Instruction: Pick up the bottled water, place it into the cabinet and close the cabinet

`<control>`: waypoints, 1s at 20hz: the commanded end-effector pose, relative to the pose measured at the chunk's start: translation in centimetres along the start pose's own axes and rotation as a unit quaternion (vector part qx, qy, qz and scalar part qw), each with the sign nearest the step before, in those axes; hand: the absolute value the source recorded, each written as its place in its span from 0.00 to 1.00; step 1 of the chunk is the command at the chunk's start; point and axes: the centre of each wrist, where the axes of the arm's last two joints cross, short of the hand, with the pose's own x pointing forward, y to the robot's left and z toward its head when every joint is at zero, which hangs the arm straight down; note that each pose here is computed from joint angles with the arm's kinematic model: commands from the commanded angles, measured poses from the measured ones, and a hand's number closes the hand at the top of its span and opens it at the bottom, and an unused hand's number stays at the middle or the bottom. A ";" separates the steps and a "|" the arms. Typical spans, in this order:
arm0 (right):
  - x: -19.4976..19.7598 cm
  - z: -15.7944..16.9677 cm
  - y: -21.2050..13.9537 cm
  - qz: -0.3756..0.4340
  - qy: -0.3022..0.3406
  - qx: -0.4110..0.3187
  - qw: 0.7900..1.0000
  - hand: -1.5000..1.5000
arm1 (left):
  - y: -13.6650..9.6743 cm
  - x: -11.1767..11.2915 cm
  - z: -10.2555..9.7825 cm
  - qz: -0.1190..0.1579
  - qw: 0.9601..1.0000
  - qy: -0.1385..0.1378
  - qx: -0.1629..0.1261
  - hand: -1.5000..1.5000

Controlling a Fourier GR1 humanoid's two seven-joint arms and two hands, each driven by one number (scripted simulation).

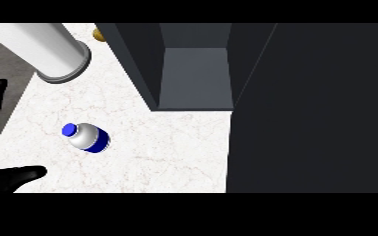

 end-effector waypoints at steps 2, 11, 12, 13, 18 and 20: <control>2.4 3.6 1.4 -0.016 0.002 0.022 1.000 0.00 | 0.5 0.7 -0.5 0.009 1.000 0.021 0.022 0.00; 5.2 4.3 1.3 -0.017 0.002 0.014 1.000 0.00 | 1.8 0.2 4.4 -0.056 0.994 0.091 0.035 0.00; 5.4 5.1 2.4 -0.011 0.008 0.014 1.000 0.00 | 1.0 -0.9 3.0 -0.048 0.993 0.095 0.042 0.00; 5.1 5.3 2.1 -0.012 0.009 0.019 1.000 0.00 | 1.9 -2.1 2.7 -0.039 0.993 0.102 0.042 0.00; 5.4 5.6 2.1 -0.017 0.006 0.024 1.000 0.00 | 4.4 -4.2 3.3 -0.032 0.991 0.119 0.048 0.00; 5.5 5.9 2.7 -0.011 0.010 0.017 1.000 0.00 | 4.5 -6.9 4.2 -0.040 0.988 0.138 0.050 0.00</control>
